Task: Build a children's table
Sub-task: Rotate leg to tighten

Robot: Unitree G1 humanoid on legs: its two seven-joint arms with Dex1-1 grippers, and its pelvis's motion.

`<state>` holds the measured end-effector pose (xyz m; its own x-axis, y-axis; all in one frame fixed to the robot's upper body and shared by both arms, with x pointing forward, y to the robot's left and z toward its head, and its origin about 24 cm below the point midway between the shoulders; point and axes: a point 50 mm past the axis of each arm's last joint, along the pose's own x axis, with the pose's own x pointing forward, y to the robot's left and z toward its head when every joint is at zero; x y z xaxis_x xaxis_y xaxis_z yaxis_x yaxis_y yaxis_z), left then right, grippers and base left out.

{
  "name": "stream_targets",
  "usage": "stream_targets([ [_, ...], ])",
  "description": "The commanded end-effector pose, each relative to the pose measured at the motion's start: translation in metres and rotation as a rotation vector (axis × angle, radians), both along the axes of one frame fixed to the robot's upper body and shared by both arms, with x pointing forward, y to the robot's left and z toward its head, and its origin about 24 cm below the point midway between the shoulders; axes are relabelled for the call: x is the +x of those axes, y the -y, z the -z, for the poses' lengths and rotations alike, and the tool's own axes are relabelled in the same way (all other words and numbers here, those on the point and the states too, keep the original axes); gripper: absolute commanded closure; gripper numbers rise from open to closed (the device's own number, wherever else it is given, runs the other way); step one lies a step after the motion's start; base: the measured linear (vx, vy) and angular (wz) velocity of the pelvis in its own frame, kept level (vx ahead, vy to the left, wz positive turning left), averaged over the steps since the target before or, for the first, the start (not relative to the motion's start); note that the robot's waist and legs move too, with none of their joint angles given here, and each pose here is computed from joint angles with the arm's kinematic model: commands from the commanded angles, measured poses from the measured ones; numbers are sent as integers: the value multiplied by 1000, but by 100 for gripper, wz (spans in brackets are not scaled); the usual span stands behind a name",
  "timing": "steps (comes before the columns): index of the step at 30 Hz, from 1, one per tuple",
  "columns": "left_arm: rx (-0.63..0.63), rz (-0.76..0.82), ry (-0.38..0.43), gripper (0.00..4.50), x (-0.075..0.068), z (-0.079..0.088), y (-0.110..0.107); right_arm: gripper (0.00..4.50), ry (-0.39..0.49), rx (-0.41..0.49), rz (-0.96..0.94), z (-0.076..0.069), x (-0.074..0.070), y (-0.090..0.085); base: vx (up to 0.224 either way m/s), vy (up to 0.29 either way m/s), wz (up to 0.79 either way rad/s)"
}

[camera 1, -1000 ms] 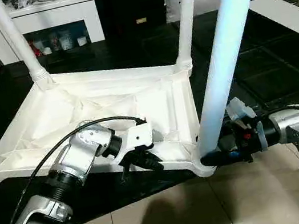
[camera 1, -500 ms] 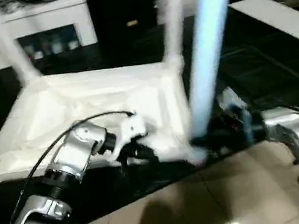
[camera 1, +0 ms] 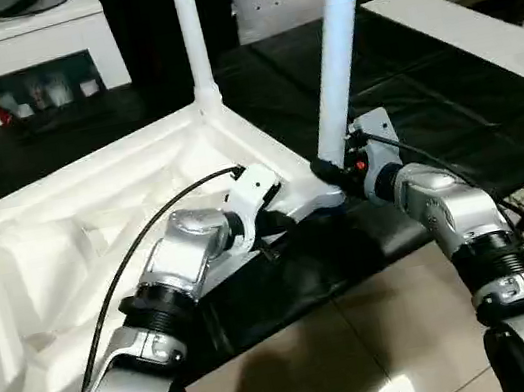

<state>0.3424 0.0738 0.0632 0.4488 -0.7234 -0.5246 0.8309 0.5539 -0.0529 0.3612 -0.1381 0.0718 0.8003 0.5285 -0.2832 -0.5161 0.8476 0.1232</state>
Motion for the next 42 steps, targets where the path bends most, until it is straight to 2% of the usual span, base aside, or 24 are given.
stream_targets([
  [1, -49, 58, 61, 450, 2, -16, 15, 147, -9, 44, -116, 2, -5, -21, 0, 0, 0],
  [4, -15, 98, 87, 450, 0, -15, 9, 133, 28, 37, -160, 0, -9, -11, 0, 0, 0],
  [7, -4, 117, 90, 450, -1, -13, 6, 94, 53, 29, -176, -1, -11, -4, 0, 0, 0],
  [10, 7, 148, 101, 450, -2, -12, 2, 84, 78, 22, -200, -2, -14, 6, 0, 0, 0],
  [11, 19, 177, 105, 450, -3, -10, -3, 67, 92, 8, -233, -3, -17, 15, 0, 0, 0],
  [12, 19, 177, 105, 450, -3, -10, -3, 49, 92, 8, -233, -3, -17, 15, 0, 0, 0],
  [14, 48, 268, 123, 450, -7, -8, -10, 36, 98, -27, -311, -4, -27, 33, 0, 0, 0],
  [15, 48, 268, 123, 450, -7, -8, -10, 23, 98, -27, -311, -4, -27, 33, 0, 0, 0],
  [17, 74, 360, 126, 450, -12, -7, -17, 23, 91, -44, -371, -6, -34, 47, 0, 0, 0],
  [19, 86, 396, 117, 450, -13, -7, -21, 3, 83, -52, -394, -7, -37, 54, 0, 0, 0],
  [23, 104, 510, 102, 450, -20, -9, -31, 3, 78, -92, -452, -8, -44, 65, 0, 0, 0],
  [27, 129, 578, 91, 450, -24, -8, -36, 3, 74, -89, -546, -10, -52, 68, 0, 0, 0],
  [28, 147, 618, 86, 450, -26, -7, -40, 20, 68, -69, -615, -12, -57, 69, 0, 0, 0],
  [32, 159, 707, 63, 450, -33, -8, -44, 42, 36, -29, -739, -15, -65, 66, 0, 0, 0],
  [35, 155, 728, 61, 450, -35, -8, -43, 79, 21, -17, -771, -15, -67, 64, 0, 0, 0],
  [42, 133, 774, 65, 450, -38, -11, -36, 126, -37, 5, -883, -9, -71, 51, 0, 0, 0],
])
